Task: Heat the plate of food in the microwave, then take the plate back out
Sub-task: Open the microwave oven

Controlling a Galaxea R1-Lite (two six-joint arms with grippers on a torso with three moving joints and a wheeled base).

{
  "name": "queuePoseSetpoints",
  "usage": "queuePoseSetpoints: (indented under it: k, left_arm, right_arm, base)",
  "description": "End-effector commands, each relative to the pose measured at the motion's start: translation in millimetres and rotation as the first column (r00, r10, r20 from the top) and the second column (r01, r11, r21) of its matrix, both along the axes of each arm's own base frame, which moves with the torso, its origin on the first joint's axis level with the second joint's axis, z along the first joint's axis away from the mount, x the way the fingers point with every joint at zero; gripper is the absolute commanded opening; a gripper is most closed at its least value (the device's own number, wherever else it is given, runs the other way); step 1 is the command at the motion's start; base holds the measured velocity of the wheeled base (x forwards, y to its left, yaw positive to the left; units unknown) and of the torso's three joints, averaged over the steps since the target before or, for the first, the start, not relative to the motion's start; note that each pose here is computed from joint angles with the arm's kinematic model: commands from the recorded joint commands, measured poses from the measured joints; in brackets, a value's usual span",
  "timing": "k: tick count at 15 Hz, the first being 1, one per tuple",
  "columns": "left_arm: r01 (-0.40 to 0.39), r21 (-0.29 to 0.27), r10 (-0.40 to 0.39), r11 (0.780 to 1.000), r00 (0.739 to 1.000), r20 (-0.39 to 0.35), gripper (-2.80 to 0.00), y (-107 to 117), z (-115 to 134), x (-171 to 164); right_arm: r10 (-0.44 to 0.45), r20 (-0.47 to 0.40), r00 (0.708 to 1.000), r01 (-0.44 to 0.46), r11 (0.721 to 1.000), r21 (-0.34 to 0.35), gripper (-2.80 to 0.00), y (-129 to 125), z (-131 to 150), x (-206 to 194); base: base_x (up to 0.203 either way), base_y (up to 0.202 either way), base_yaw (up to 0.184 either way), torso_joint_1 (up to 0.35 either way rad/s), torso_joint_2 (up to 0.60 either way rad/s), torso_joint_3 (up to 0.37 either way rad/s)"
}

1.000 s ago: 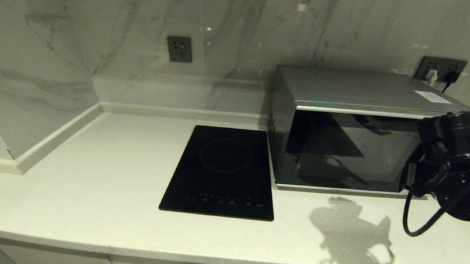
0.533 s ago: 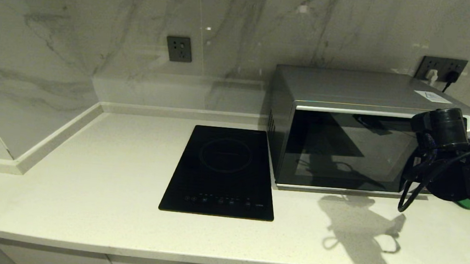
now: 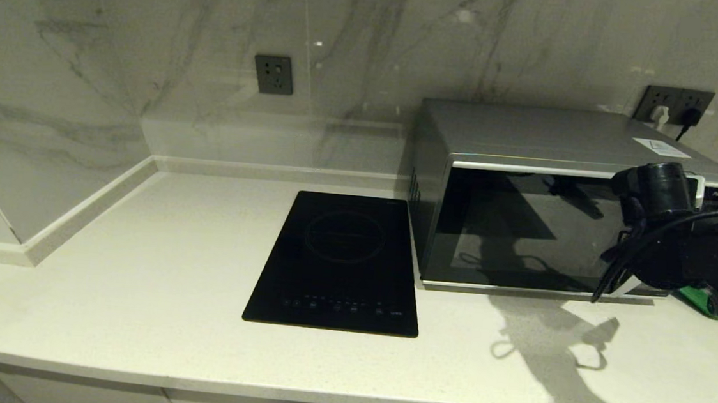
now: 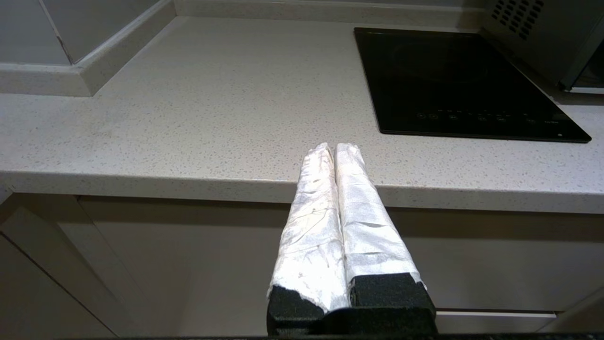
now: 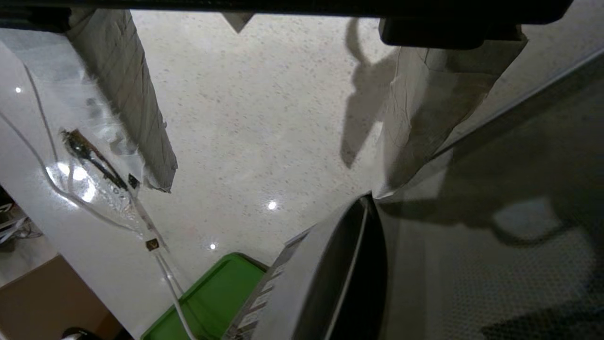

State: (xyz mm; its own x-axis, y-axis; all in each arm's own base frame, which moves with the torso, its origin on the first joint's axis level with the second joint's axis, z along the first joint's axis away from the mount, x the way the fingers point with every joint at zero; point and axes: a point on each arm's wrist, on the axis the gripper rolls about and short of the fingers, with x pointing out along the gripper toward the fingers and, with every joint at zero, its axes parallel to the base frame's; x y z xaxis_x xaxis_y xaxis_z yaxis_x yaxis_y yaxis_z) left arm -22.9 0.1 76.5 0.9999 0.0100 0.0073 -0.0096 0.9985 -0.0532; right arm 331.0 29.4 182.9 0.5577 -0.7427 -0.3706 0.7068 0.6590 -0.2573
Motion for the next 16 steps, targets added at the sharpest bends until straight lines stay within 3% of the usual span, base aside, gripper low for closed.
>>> queuePoseSetpoints:
  k: [1, 16]
  left_arm:
    - [-0.001, -0.001, 0.001, 1.0, 1.0, 0.0, -2.8, 0, 0, 0]
    - [-0.001, -0.001, 0.001, 1.0, 1.0, 0.0, -2.8, 0, 0, 0]
  right_arm:
    - [-0.024, -0.028, 0.999, 0.024, 1.0, 0.0, 0.0, -2, -16, 14]
    - [-0.152, 0.012, 0.988, 0.152, 0.988, 0.027, 0.0, -48, -19, 37]
  base:
    - [0.0, 0.0, 0.0, 0.0, 0.0, 0.0]
    - [0.0, 0.0, 0.0, 0.0, 0.0, 0.0]
